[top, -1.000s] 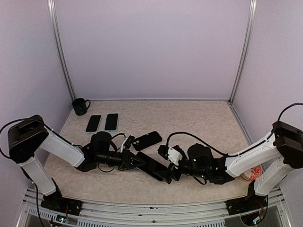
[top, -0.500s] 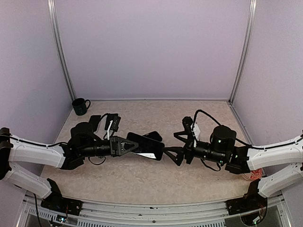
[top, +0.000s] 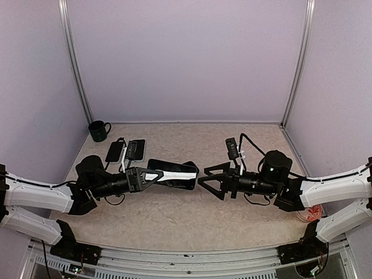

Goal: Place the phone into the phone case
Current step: Pass from the left arm to the right

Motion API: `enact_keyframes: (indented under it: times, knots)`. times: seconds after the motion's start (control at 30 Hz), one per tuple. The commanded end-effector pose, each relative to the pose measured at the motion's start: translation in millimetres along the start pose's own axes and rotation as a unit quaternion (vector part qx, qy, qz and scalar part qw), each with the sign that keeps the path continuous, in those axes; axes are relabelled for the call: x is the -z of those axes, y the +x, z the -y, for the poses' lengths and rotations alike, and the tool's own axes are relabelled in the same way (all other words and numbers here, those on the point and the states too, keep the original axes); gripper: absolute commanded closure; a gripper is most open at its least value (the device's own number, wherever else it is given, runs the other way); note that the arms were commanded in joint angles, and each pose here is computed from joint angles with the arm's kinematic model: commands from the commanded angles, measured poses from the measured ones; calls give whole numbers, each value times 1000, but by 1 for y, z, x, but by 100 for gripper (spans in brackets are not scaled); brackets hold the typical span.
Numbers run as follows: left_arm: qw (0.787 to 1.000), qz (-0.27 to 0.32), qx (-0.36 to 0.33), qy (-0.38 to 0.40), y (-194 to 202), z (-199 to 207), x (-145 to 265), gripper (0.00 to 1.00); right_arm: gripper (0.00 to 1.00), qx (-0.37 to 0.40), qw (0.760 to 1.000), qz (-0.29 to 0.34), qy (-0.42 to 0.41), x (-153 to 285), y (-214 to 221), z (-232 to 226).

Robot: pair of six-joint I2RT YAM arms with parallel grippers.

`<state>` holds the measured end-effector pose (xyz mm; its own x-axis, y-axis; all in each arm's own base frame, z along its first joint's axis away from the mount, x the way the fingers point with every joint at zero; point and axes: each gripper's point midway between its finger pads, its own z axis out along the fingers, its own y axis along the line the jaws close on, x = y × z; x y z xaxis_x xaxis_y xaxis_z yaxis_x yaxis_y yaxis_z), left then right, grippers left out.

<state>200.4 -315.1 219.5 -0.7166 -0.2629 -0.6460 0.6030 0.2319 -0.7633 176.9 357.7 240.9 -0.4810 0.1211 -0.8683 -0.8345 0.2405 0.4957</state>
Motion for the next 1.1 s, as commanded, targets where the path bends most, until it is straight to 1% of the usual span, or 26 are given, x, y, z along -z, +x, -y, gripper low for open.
enact_keyframes:
  times: [0.0, 0.1, 0.23, 0.33, 0.47, 0.63, 0.8, 1.07]
  knots:
    - [994, 67, -50, 72, -33, 48, 7, 100, 6, -52, 997, 22, -44, -8, -25, -14]
    - [992, 68, -62, 84, -34, 57, 4, 100, 6, -78, 996, 19, -44, -13, -27, -11]
    - [990, 70, -72, 97, -34, 65, 0, 100, 3, -102, 993, 19, -50, -18, -30, -9]
    - [990, 66, -73, 103, -33, 68, -5, 100, 3, -107, 992, 22, -64, -20, -33, -12]
    - [989, 63, -76, 105, -31, 68, -12, 100, 3, -118, 989, 11, -86, -27, -32, -18]
    - [989, 62, -76, 108, -31, 67, -20, 100, 7, -138, 983, 10, -124, -31, -32, -26]
    - [990, 59, -74, 109, -29, 64, -27, 100, 14, -151, 976, 5, -155, -33, -30, -33]
    - [991, 55, -67, 99, -25, 55, -30, 100, 23, -152, 974, 8, -167, -32, -31, -36]
